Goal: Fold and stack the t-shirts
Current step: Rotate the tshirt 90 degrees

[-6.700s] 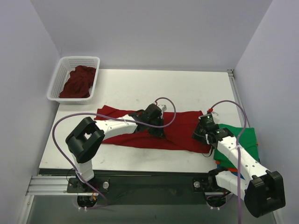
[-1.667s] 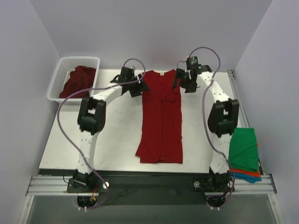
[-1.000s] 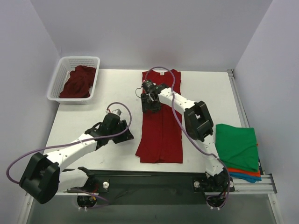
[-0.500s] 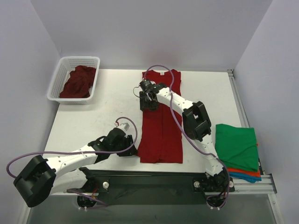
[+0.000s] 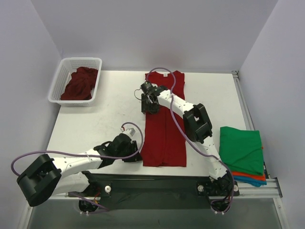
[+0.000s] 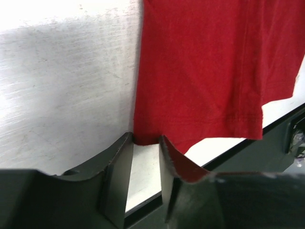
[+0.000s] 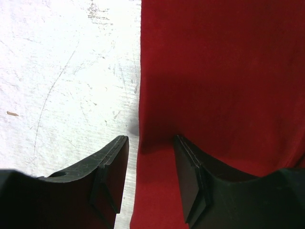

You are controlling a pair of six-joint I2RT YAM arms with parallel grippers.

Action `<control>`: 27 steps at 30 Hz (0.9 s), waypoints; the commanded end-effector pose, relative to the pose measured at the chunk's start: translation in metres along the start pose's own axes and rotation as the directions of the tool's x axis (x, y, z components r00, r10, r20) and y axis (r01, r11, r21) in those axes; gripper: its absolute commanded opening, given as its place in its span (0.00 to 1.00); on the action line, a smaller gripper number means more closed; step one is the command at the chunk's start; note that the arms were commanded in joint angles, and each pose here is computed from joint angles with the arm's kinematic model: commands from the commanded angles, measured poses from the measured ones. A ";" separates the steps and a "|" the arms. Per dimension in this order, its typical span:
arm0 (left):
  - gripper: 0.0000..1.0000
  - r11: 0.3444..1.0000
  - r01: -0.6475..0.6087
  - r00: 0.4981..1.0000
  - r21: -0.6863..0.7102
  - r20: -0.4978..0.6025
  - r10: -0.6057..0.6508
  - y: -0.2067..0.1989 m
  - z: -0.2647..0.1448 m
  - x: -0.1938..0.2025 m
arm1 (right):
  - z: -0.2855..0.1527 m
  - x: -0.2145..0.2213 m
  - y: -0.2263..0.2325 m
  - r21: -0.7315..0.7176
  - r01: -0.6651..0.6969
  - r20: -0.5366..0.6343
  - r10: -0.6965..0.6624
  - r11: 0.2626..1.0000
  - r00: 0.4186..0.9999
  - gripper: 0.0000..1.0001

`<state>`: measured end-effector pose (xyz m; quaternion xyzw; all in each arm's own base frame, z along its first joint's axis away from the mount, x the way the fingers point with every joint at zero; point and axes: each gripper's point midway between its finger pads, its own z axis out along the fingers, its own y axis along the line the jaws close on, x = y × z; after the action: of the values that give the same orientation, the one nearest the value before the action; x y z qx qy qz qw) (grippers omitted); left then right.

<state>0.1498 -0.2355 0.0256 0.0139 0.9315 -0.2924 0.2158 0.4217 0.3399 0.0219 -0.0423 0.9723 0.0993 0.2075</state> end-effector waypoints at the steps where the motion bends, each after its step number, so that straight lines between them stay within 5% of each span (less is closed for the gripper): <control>1: 0.37 0.999 -0.001 0.999 0.054 0.046 -0.001 -0.016 0.005 -0.010 | 0.005 0.004 0.004 0.011 -0.012 -0.015 0.012 1.000 1.000 0.43; 9: 0.01 0.995 0.022 1.000 0.098 0.011 -0.023 -0.031 0.003 0.003 | 0.011 0.004 0.004 0.016 -0.034 -0.018 0.035 0.999 0.999 0.40; 27: 0.00 0.983 0.101 0.991 0.151 -0.102 -0.086 -0.043 -0.016 0.047 | 0.024 0.011 -0.001 0.025 -0.076 -0.048 0.077 0.997 0.996 0.36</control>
<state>0.1031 -0.2615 0.0347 0.0052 0.9197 -0.3547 0.1684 0.4267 0.3464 0.0177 -0.0110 0.9729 0.1074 0.2043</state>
